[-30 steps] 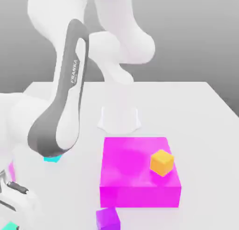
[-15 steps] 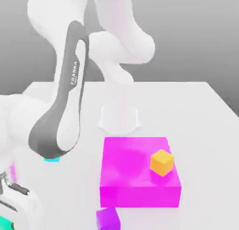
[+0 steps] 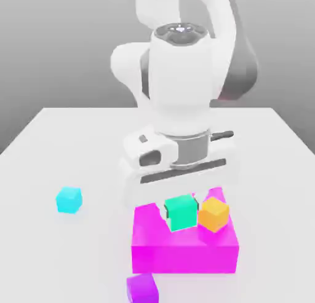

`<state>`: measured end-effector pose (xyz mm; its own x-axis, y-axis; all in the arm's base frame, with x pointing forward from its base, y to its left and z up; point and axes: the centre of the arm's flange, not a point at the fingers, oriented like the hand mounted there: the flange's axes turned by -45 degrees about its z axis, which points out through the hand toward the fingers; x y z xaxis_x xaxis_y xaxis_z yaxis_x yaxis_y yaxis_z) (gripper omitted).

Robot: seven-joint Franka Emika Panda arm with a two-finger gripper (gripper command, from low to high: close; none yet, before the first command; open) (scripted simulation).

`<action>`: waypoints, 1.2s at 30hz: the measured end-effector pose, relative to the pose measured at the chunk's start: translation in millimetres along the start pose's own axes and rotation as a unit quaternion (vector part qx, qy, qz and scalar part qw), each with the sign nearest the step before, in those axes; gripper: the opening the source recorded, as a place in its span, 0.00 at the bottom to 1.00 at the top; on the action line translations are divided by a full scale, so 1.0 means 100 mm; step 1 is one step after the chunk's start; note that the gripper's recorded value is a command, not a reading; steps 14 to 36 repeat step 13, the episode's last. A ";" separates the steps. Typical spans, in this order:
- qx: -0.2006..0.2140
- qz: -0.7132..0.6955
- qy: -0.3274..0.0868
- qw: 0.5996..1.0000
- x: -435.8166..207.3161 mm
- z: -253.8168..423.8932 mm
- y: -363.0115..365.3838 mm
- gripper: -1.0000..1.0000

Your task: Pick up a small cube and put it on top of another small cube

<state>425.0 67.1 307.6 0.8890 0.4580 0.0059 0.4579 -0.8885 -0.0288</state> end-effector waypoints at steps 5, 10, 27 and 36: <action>-0.011 -0.119 -0.004 0.993 -0.28 -0.03 -0.67 0.00; -0.013 -0.131 -0.005 0.991 -0.32 0.51 -0.72 1.00; -0.013 -0.131 -0.005 0.991 -0.32 0.51 -0.72 1.00; -0.013 -0.131 -0.005 0.991 -0.32 0.51 -0.72 1.00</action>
